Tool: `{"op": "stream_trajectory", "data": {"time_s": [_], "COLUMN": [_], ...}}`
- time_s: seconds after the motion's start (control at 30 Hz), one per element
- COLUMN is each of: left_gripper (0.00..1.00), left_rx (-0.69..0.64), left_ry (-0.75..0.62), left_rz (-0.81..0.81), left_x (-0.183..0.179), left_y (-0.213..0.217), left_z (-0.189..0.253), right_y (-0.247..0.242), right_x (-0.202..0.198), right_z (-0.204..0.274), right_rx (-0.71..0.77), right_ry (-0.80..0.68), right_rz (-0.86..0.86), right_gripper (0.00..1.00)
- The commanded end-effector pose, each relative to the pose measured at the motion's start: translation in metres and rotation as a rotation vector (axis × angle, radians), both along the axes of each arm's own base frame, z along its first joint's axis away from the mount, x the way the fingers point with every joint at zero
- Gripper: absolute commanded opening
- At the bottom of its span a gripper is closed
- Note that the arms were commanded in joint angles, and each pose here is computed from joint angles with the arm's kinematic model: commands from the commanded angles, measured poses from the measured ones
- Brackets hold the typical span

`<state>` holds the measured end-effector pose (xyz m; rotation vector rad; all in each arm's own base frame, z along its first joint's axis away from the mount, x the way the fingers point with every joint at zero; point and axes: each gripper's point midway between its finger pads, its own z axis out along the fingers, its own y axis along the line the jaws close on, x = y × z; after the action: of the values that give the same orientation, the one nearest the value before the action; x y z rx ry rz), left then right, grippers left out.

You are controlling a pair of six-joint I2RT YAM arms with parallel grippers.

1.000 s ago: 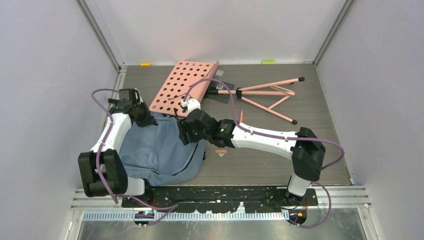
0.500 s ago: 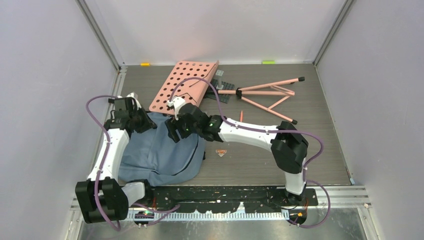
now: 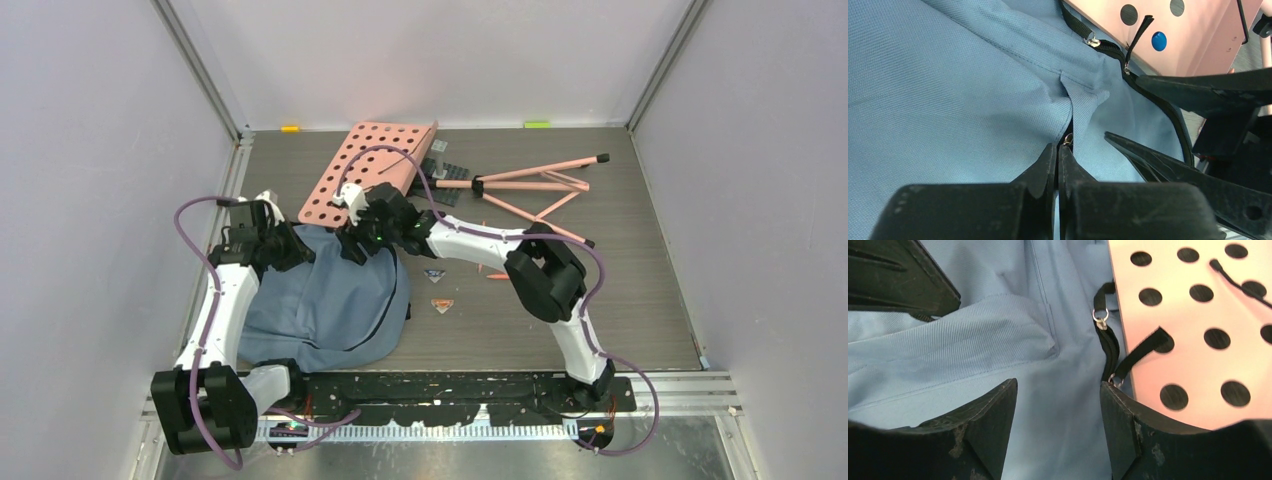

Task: Pack the student bag
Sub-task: Unzip the student bag at the center of the board.

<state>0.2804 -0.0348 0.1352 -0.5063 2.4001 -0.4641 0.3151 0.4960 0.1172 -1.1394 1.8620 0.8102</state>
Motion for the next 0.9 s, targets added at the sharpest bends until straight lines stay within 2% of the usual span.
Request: {"op": "stream_trajectory", "data": {"time_s": [0.0, 0.13, 0.37, 0.47, 0.6, 0.67, 0.7, 0.77, 0.87], "left_gripper": [0.0, 0.0, 0.0, 0.0, 0.0, 0.0, 0.0, 0.0, 0.0], "left_rx": [-0.018, -0.019, -0.018, -0.02, -0.019, -0.02, -0.021, -0.026, -0.02], "left_ry": [-0.024, -0.035, -0.047, -0.047, -0.049, -0.046, -0.042, -0.042, -0.057], "left_rz": [-0.036, -0.044, -0.043, -0.045, -0.044, -0.044, -0.045, -0.043, -0.03], "left_x": [-0.002, -0.003, -0.003, -0.003, -0.004, -0.005, -0.005, -0.007, -0.006], "left_y": [-0.005, -0.006, -0.006, -0.007, -0.007, -0.007, -0.007, -0.008, -0.006], "left_z": [0.008, 0.011, 0.013, 0.014, 0.014, 0.013, 0.012, 0.013, 0.015], "right_y": [0.026, 0.031, 0.039, 0.042, 0.043, 0.041, 0.04, 0.039, 0.034], "right_x": [0.008, 0.019, 0.022, 0.019, 0.019, 0.019, 0.019, 0.022, 0.034], "right_z": [0.033, 0.019, 0.006, 0.004, 0.006, 0.005, 0.004, 0.004, 0.005], "right_rx": [0.07, 0.056, 0.031, 0.032, 0.012, -0.005, -0.015, -0.022, -0.034], "right_ry": [-0.127, -0.113, -0.09, -0.075, -0.064, -0.058, -0.054, -0.052, -0.061], "right_rz": [0.116, 0.125, 0.16, 0.182, 0.195, 0.195, 0.19, 0.168, 0.079], "right_gripper": [0.67, 0.62, 0.6, 0.5, 0.31, 0.18, 0.05, 0.01, 0.0]}}
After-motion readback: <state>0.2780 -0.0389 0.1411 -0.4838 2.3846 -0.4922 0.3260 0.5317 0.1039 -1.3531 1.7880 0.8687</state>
